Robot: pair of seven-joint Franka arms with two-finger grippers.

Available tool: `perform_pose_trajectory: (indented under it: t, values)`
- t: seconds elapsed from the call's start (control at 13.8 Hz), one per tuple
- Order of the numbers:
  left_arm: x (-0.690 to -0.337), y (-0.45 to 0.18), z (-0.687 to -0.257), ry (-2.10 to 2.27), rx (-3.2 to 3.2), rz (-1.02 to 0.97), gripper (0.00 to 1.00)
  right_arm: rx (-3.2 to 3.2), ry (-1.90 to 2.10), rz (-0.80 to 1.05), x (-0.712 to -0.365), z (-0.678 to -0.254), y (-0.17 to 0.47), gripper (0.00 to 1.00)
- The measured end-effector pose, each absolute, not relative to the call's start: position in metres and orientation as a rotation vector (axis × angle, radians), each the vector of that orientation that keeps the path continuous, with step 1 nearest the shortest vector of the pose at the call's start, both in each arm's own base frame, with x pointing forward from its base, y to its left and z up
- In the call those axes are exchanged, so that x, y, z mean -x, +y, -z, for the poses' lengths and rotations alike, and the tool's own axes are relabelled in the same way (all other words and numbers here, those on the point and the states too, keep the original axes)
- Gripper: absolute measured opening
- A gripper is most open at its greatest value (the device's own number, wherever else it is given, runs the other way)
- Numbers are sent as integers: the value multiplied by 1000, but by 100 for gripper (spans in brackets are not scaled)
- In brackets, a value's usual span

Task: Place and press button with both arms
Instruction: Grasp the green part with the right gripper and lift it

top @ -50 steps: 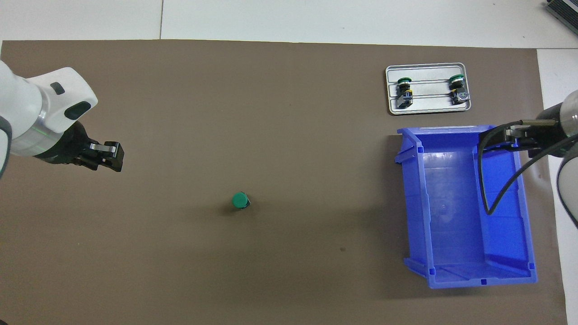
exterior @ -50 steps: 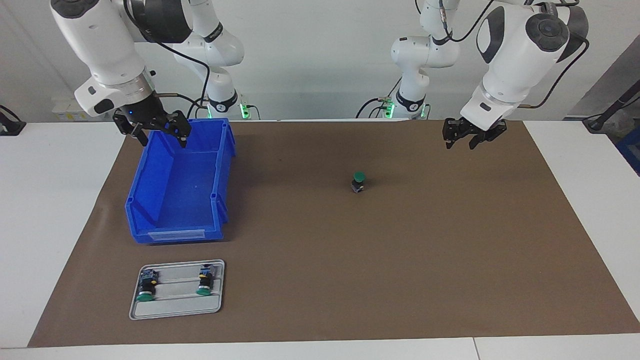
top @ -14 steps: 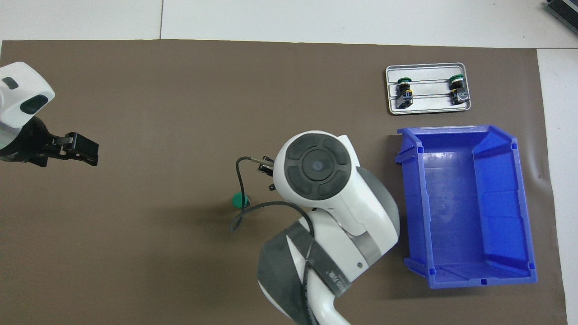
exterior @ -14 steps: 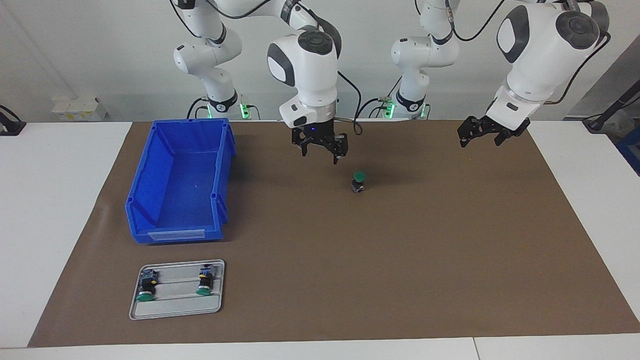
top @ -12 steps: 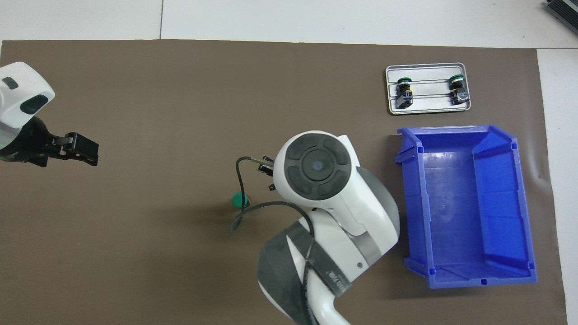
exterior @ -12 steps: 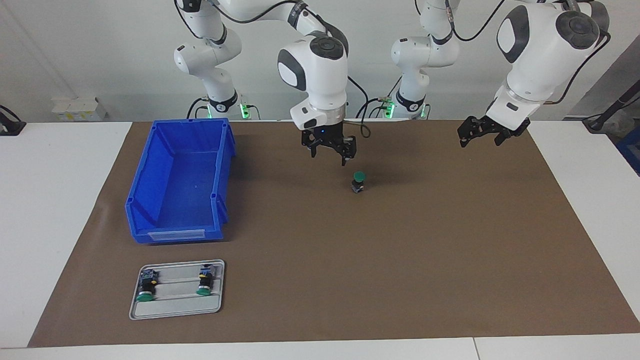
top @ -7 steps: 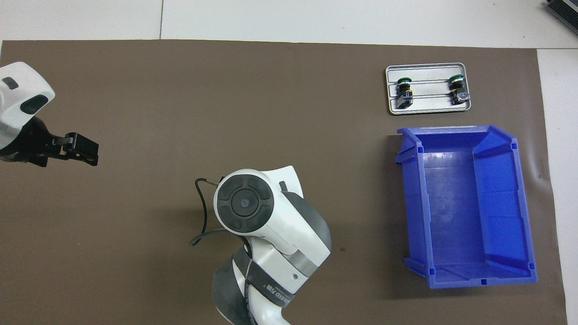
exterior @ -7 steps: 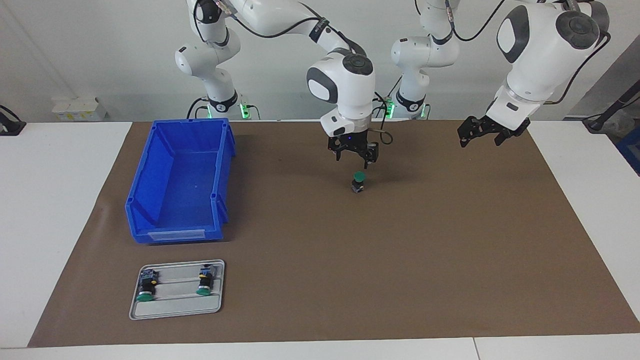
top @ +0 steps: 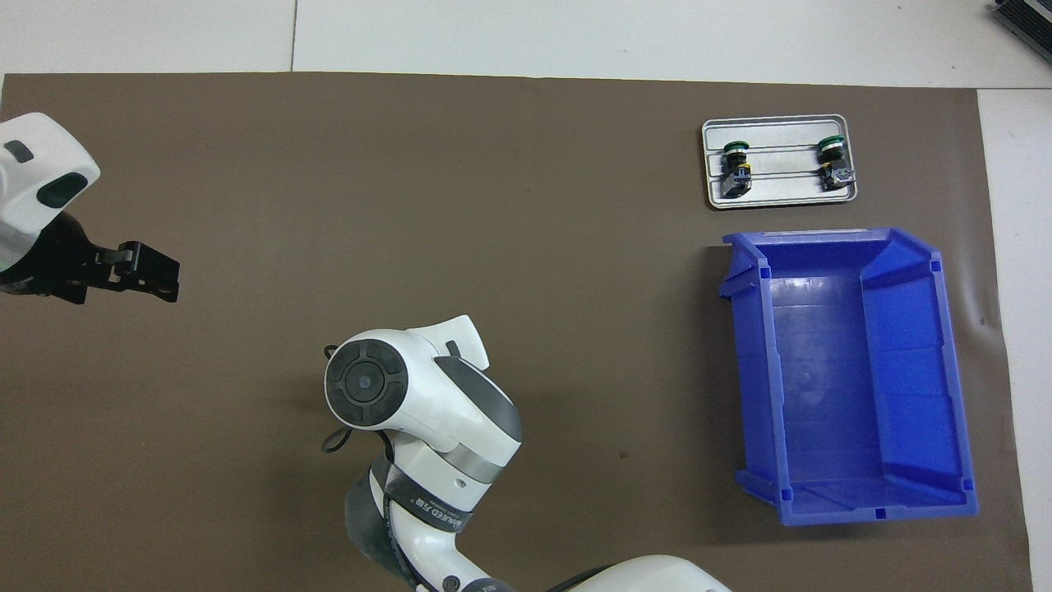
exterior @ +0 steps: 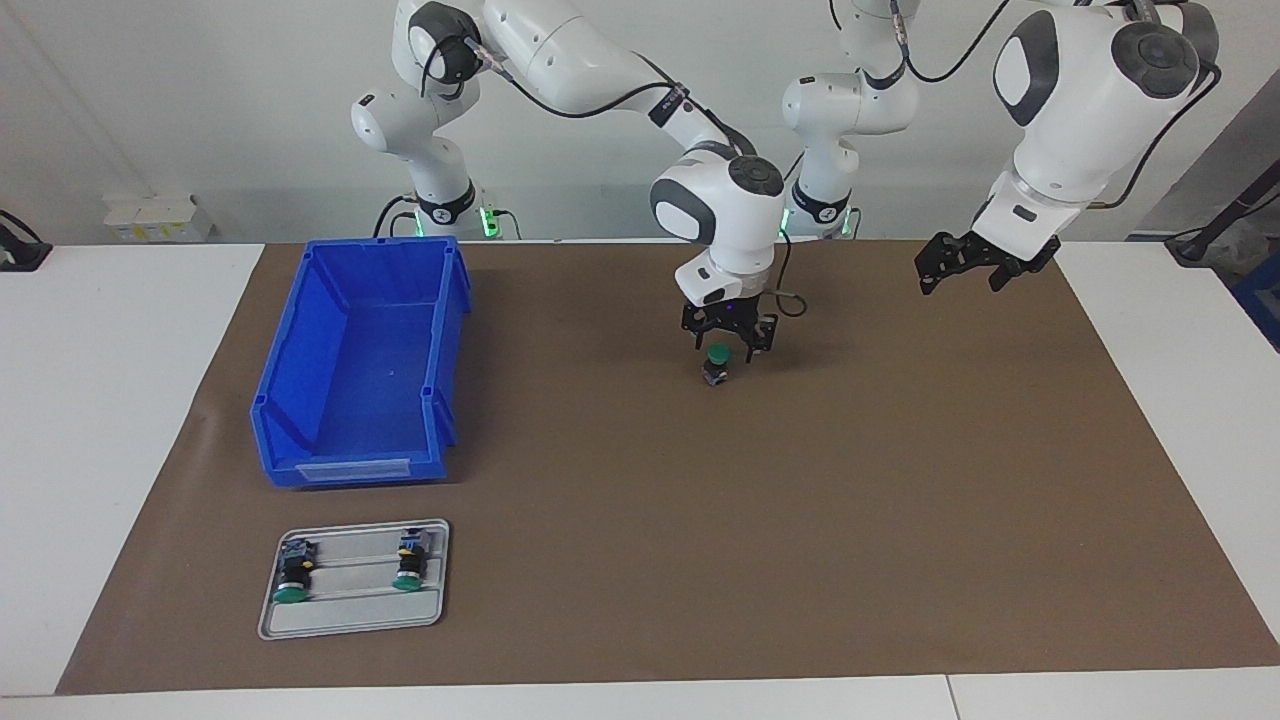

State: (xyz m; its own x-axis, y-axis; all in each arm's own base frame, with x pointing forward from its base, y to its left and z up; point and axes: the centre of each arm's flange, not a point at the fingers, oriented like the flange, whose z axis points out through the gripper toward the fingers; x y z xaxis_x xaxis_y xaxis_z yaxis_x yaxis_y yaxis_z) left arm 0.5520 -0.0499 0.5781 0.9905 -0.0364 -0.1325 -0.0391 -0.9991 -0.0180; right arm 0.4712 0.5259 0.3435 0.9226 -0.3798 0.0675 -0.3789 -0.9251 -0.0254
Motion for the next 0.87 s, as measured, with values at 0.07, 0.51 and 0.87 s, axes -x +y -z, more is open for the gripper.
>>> perform_pose_trajectory:
  t: [0.07,0.51,0.87]
  values:
    - [-552,-50,-578,59,3114,-207,100,3065,630,111,-472,-342,525,86]
    - [-552,-50,-578,59,3114,-207,100,3072,723,92,-468,-327,521,80]
    - [-552,-50,-578,59,3114,-207,100,3062,723,122,-473,-328,519,67]
